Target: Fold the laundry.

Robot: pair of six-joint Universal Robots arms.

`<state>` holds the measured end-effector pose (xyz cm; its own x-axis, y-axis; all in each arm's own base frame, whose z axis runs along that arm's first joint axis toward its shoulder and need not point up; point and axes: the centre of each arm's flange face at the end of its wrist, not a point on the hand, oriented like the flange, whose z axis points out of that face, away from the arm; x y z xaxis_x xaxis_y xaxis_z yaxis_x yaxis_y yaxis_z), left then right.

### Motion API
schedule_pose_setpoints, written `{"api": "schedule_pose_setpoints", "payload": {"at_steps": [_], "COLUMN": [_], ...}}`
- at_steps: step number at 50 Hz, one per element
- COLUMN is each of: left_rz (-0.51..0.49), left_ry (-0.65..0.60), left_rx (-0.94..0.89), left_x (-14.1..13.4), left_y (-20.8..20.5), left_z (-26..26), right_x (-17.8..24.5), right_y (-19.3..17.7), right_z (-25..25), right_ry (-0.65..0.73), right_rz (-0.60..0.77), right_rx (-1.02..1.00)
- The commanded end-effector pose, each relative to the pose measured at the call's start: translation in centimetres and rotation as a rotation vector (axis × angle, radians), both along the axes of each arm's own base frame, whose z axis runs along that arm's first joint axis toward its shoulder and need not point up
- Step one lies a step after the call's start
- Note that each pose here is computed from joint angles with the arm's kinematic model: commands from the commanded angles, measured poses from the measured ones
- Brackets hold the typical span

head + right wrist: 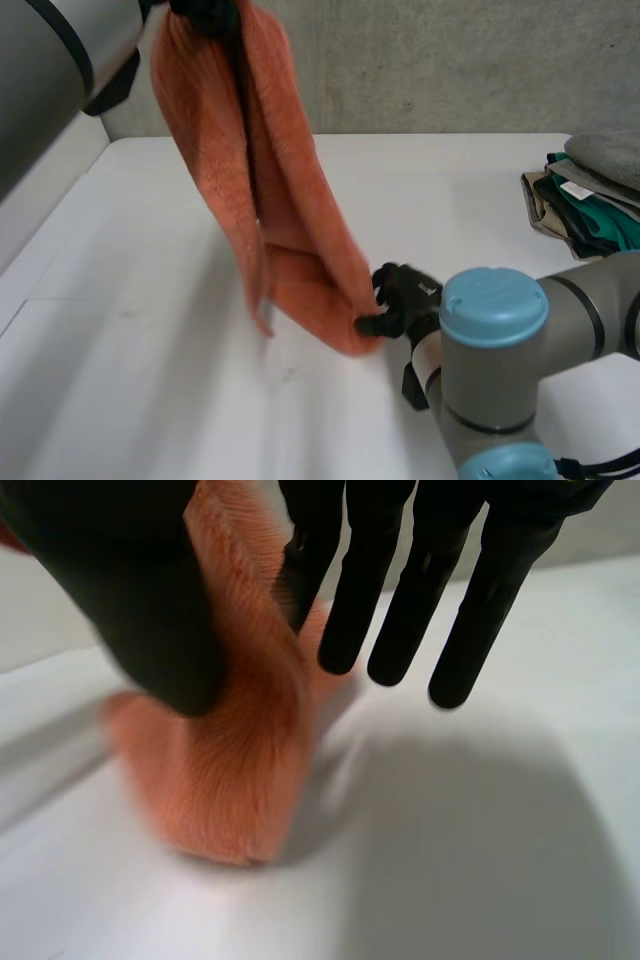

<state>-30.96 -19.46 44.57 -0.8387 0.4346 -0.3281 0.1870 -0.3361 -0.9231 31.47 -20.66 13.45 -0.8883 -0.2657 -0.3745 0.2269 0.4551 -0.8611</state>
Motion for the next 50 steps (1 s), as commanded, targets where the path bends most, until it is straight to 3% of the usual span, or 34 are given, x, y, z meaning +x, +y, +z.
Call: {"api": "schedule_pose_setpoints", "payload": {"at_steps": [1,5,6,9,16,19,24,28,32,33,38,42,50], "left_rz": [0.051,0.117,0.13,0.136,0.134,0.121,0.113,0.068,0.056,0.07,0.088,0.112,0.16], "left_ry": [0.042,0.013,-0.01,-0.054,-0.154,-0.187,-0.202,-0.141,-0.021,0.045,0.213,0.237,0.099], "left_rx": [-0.018,0.016,0.045,0.126,0.372,0.466,0.521,0.36,0.059,-0.069,-0.31,-0.309,-0.042], "left_x": [2.2,4.4,5.1,6.1,7.4,7.1,6.5,4.8,3.5,3.5,3.3,3.2,4.0], "left_y": [-0.2,-2.4,-3.6,-5.9,-10.4,-12.1,-14.8,-17.6,-19.6,-19.9,-19.4,-19.1,-19.5], "left_z": [1.6,0.5,-0.5,-3.1,-10.8,-14.4,-17.9,-16.5,-11.0,-8.3,-3.4,-4.4,-13.6], "right_x": [-3.8,-6.7,-7.2,-6.7,-8.4,-8.0,-5.8,-4.1,-3.1,-3.2,-3.8,-3.4,-4.0], "right_y": [-4.5,-7.0,-7.2,-7.2,-7.8,-9.0,-11.1,-14.7,-19.0,-20.3,-21.3,-20.0,-17.5], "right_z": [6.5,14.4,17.3,19.6,21.0,18.6,15.6,14.3,16.7,18.7,22.9,24.0,18.7], "right_ry": [0.053,0.152,0.216,0.368,0.546,0.583,0.626,0.681,0.702,0.68,0.551,0.438,0.501], "right_rz": [-0.218,-0.213,-0.16,0.013,0.099,0.205,0.325,0.284,0.1,-0.006,-0.212,-0.188,-0.036], "right_rx": [-0.23,-0.545,-0.676,-0.806,-0.666,-0.539,-0.523,-0.627,-0.868,-0.98,-1.205,-1.273,-1.047]}}
